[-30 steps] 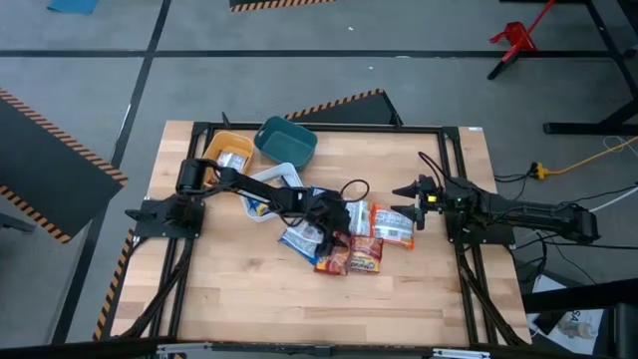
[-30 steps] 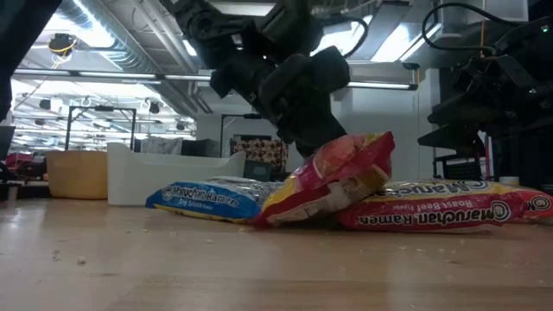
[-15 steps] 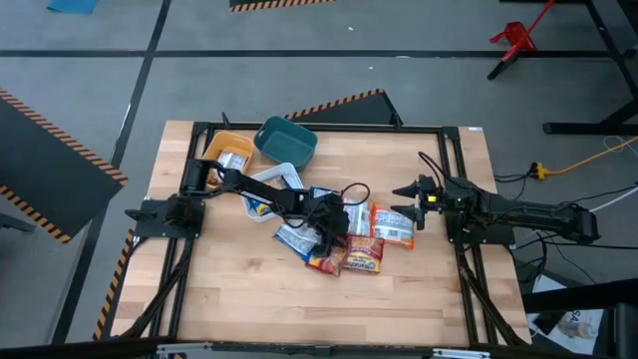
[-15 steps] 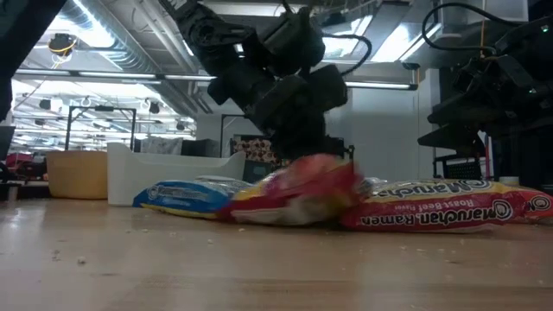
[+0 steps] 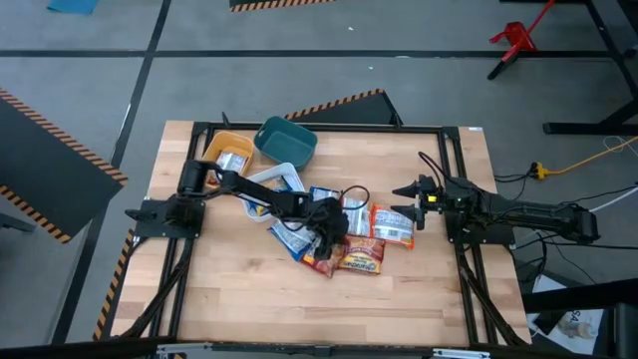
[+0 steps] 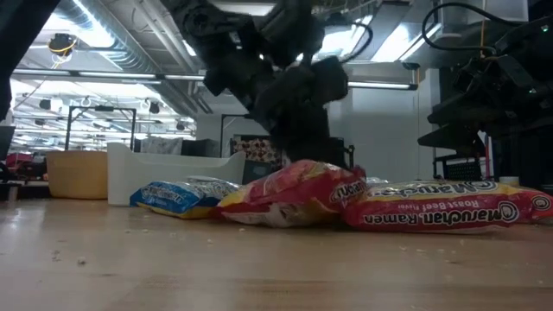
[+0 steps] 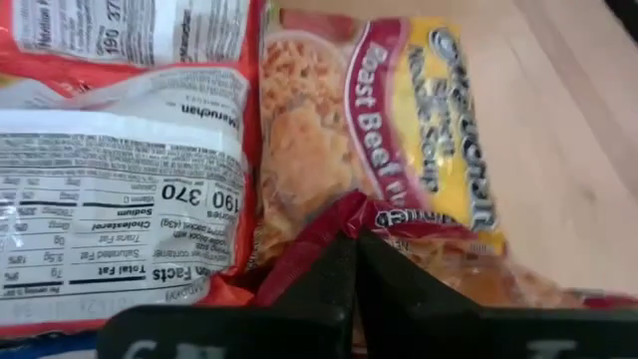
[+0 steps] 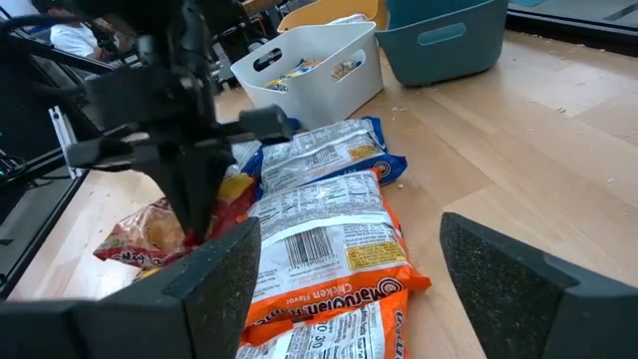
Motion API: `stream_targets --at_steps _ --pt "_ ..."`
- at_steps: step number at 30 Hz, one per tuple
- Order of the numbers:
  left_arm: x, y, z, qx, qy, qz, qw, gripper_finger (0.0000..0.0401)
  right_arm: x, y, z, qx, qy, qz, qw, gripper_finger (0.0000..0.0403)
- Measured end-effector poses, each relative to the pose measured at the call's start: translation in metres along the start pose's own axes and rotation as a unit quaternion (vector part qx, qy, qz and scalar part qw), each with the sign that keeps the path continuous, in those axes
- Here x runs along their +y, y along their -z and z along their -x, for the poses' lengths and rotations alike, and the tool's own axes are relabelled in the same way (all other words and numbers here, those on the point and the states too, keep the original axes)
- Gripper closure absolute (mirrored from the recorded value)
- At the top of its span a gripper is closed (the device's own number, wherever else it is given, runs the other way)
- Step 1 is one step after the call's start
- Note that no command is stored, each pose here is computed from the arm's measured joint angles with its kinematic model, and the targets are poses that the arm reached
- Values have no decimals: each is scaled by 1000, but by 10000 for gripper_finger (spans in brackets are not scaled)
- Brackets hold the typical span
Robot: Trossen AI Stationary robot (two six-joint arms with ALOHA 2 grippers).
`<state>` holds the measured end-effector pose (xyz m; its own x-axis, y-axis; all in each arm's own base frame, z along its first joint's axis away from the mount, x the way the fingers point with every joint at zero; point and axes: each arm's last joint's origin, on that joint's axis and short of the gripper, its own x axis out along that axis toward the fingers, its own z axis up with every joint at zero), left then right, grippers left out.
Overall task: Sort Maruchan noodles
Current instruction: Put the left red noodle into the blue bin
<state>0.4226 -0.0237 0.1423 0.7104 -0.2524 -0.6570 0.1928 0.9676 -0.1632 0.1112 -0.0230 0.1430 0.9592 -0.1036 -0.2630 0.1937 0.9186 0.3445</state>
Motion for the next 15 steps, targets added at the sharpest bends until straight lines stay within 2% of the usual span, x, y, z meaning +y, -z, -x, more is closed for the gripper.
stream_targets --at_steps 3,15 --pt "-5 -9 10 -15 -6 17 1000 400 0 0 0 0 0 0 1000 107" --pt "-8 -42 59 -87 -93 72 989 401 0 0 0 0 1 0 1000 107"
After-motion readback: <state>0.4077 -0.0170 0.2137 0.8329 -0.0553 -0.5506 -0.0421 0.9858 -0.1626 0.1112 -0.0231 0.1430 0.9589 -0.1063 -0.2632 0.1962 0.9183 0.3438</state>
